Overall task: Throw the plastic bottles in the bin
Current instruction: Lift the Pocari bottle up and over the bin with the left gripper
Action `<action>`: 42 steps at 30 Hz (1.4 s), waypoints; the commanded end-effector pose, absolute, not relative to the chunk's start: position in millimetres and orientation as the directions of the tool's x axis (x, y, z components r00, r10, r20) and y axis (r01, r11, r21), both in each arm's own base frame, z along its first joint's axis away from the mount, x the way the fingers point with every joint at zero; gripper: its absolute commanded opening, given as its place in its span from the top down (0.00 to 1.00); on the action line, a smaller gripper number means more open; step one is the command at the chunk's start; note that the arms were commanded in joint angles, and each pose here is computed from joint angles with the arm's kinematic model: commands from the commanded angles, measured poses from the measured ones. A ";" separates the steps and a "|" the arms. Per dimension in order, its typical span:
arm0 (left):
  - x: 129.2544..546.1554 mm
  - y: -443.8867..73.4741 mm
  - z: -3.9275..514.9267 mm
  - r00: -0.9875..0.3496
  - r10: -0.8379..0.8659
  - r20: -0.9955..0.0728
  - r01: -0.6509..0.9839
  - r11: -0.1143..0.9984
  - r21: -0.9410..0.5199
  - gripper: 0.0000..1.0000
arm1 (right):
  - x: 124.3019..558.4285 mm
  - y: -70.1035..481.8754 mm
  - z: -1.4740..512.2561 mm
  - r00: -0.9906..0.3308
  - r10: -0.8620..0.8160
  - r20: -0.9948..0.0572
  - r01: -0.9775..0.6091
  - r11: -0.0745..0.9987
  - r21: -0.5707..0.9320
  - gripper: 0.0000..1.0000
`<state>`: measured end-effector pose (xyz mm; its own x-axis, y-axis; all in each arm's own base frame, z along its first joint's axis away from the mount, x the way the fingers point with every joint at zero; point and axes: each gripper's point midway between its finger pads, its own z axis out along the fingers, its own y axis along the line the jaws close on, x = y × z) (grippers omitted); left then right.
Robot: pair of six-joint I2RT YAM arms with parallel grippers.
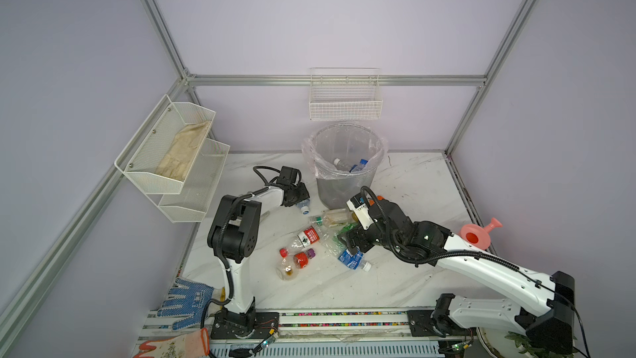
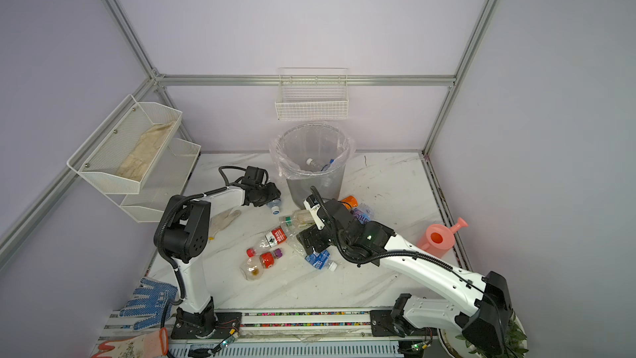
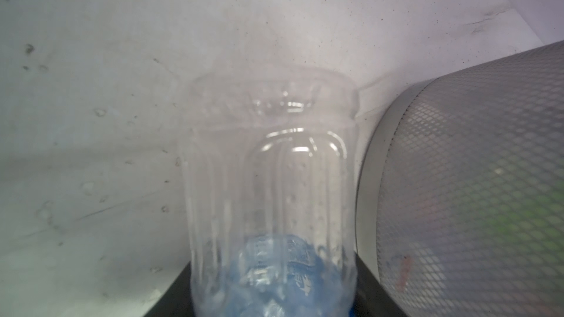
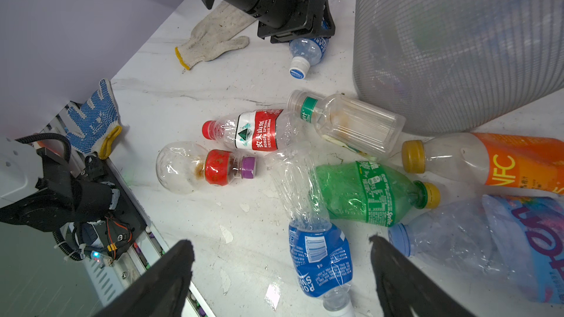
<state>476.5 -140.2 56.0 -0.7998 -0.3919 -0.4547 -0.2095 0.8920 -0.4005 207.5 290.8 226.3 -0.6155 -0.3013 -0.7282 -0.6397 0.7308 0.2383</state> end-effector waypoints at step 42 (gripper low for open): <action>356.6 -148.5 520.9 -0.007 -0.320 -0.947 0.315 0.898 -0.306 0.60 | 193.1 264.9 320.3 -0.497 -0.025 -0.868 -0.651 0.672 0.353 0.07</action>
